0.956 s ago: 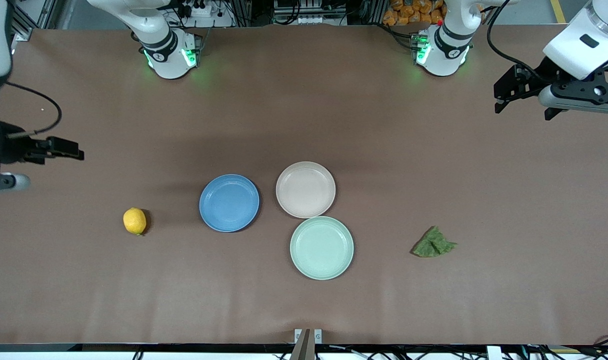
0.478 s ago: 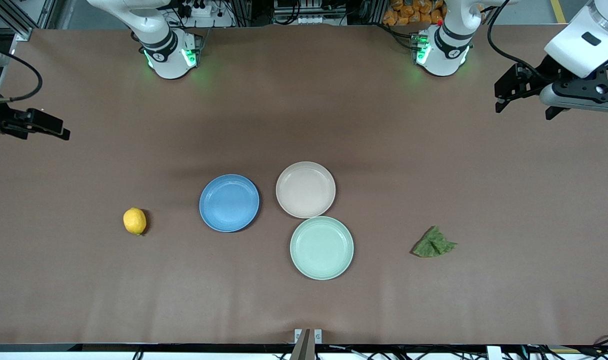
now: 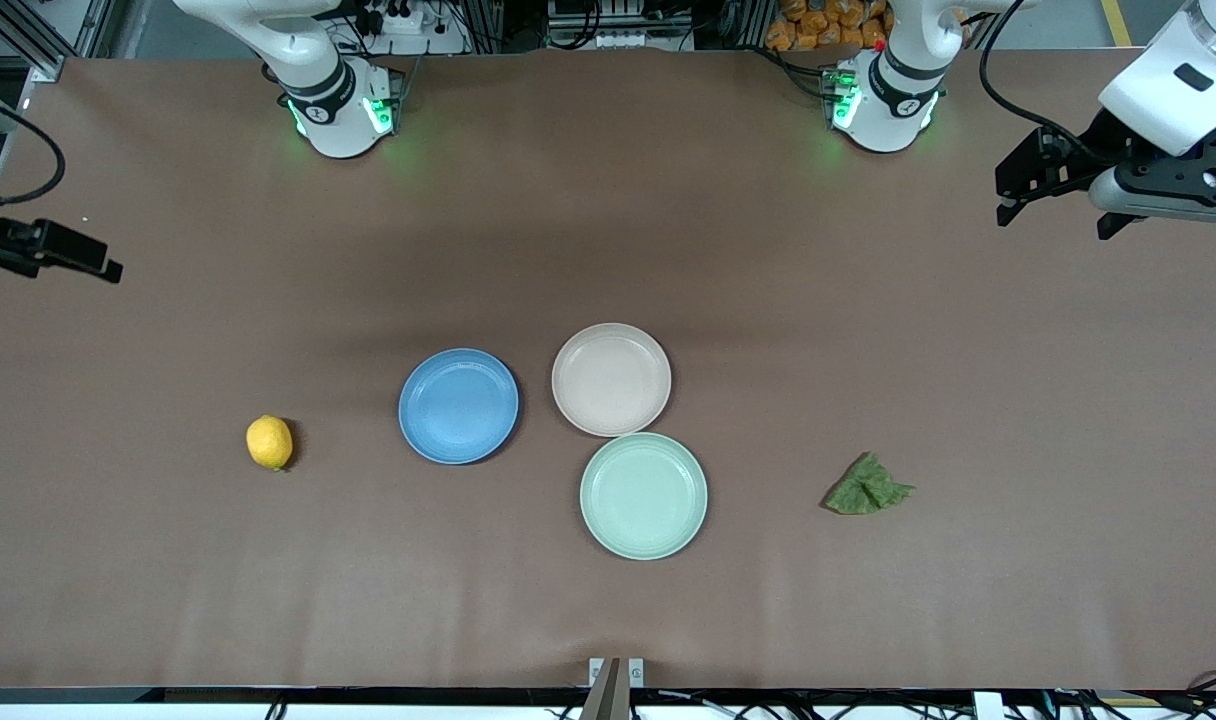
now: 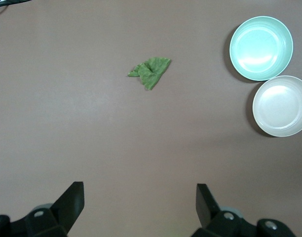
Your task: Pick lemon and lettuce from blue and beige plates
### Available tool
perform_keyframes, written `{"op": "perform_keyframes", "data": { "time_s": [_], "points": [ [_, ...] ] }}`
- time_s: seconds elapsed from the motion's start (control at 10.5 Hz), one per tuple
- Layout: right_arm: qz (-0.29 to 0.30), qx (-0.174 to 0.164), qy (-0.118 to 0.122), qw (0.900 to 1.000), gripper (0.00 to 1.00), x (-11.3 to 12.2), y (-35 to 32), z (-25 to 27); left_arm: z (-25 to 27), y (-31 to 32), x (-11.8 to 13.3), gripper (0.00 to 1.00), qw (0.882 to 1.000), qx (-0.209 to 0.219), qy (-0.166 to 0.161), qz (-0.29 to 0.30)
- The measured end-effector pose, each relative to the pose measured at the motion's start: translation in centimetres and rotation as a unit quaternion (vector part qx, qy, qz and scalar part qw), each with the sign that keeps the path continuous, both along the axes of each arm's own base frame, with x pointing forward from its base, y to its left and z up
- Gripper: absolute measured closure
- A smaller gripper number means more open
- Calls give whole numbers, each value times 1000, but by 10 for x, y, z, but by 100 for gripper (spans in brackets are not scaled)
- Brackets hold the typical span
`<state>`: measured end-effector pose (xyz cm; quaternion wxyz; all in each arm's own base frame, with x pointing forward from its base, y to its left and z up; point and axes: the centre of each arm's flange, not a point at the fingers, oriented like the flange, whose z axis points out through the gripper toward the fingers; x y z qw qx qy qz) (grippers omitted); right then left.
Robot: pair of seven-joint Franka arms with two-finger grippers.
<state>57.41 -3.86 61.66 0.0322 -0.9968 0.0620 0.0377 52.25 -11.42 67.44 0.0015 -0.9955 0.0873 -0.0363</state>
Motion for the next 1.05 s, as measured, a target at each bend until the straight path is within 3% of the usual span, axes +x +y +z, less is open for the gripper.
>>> {"op": "perform_keyframes", "data": {
  "time_s": [0.76,1.05],
  "points": [
    [3,3,-24,1000,0,-14,4,-5,1,0,0,0,1000,0,-1,0],
    [6,-17,-22,1000,0,-14,3,-5,1,0,0,0,1000,0,-1,0]
  ]
}}
